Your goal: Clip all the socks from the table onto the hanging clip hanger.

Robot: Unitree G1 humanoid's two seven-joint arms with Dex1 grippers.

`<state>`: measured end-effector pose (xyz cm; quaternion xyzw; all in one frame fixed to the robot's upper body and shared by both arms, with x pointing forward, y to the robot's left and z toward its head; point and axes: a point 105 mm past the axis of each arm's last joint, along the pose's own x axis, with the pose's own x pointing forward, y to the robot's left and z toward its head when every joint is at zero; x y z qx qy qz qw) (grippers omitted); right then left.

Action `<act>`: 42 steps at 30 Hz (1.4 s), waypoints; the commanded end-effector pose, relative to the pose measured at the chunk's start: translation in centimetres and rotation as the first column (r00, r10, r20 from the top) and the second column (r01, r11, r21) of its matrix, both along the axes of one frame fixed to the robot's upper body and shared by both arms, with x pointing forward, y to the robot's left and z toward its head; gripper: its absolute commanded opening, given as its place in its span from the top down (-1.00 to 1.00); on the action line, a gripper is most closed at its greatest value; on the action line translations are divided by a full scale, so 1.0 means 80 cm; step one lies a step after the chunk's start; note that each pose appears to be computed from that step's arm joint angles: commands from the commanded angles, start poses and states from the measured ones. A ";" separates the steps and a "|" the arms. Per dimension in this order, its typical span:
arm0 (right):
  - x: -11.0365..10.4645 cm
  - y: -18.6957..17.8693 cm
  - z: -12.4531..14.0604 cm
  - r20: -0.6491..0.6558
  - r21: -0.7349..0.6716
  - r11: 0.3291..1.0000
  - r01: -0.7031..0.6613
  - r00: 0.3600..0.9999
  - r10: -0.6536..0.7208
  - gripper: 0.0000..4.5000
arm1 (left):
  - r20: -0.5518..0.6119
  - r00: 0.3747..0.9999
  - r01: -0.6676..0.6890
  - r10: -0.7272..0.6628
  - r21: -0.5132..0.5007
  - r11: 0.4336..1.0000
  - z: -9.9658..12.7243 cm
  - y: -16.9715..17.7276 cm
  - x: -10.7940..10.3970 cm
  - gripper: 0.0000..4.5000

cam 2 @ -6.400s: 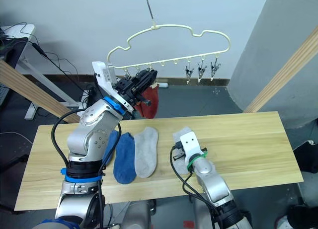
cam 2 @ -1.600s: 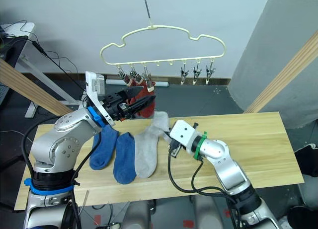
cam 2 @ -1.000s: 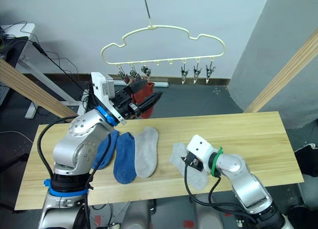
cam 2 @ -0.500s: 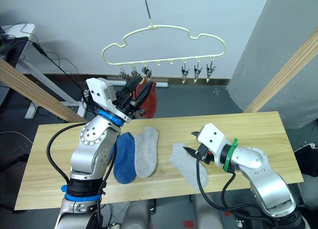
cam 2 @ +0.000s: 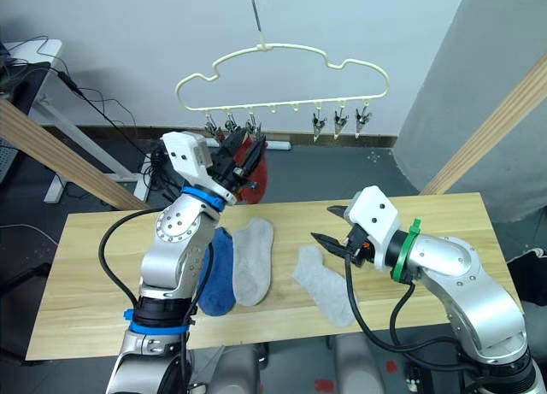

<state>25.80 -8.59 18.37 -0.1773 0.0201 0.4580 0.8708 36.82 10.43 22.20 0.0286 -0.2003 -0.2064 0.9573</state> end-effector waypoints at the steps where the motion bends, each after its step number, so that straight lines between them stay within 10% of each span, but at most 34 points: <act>1: -0.009 0.001 0.019 0.051 0.019 1.000 -0.024 0.998 0.023 -0.23 | 0.068 0.998 -0.007 0.008 -0.008 1.000 0.017 -0.004 -0.002 0.14; 42: 0.021 -0.004 0.084 0.267 0.168 0.986 -0.018 0.963 -0.027 -0.23 | 0.099 0.994 -0.033 0.038 -0.053 0.998 0.026 -0.011 0.001 0.14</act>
